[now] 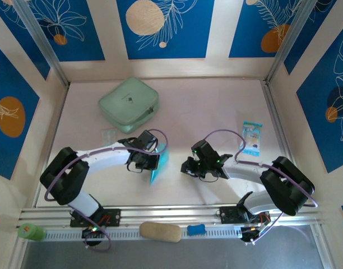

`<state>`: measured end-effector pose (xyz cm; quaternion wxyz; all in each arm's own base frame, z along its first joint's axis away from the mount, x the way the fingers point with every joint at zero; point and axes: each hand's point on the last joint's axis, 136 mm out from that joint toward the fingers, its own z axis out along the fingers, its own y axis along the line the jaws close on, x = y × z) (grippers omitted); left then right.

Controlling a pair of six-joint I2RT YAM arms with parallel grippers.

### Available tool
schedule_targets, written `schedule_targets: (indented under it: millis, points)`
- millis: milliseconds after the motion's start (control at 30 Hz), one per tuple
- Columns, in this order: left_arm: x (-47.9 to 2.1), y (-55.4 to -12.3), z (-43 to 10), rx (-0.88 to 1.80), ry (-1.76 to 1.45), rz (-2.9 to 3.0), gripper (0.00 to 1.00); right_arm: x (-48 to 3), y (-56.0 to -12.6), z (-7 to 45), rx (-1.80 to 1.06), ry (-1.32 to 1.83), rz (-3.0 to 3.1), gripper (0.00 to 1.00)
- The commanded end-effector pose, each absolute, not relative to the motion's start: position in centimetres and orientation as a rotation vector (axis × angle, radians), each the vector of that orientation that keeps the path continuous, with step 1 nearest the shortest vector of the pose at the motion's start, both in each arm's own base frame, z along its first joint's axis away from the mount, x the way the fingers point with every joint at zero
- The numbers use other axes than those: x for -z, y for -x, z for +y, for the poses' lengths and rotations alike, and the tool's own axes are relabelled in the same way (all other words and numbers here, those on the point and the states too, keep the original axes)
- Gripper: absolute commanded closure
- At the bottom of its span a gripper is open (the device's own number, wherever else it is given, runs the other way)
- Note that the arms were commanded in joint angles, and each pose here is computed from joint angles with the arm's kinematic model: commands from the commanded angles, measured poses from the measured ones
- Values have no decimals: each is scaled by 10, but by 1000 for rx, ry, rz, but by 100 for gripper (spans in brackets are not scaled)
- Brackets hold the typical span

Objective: Fold a paper plane with a square sheet of paper (pick it up from the middle)
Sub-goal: Turn over a paper plane at the center of the table.

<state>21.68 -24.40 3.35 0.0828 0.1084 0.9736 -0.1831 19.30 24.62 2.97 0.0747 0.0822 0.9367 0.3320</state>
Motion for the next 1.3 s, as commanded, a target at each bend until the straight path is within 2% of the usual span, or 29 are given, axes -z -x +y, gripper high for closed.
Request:
schedule_targets:
  millis: [0,533,1100,1267]
  points:
    - [-33,-216,-247,538,-308,2928,99,-26,-192,241,-975,-278,2823,88]
    - [-30,-216,-242,497,-288,2933,99,-30,-197,246,-1012,-259,2811,87]
    - [-28,-214,-242,479,-275,2939,86,-34,-199,250,-1020,-249,2810,87]
    - [-27,-213,-243,474,-288,2943,89,-36,-198,249,-1021,-250,2808,87]
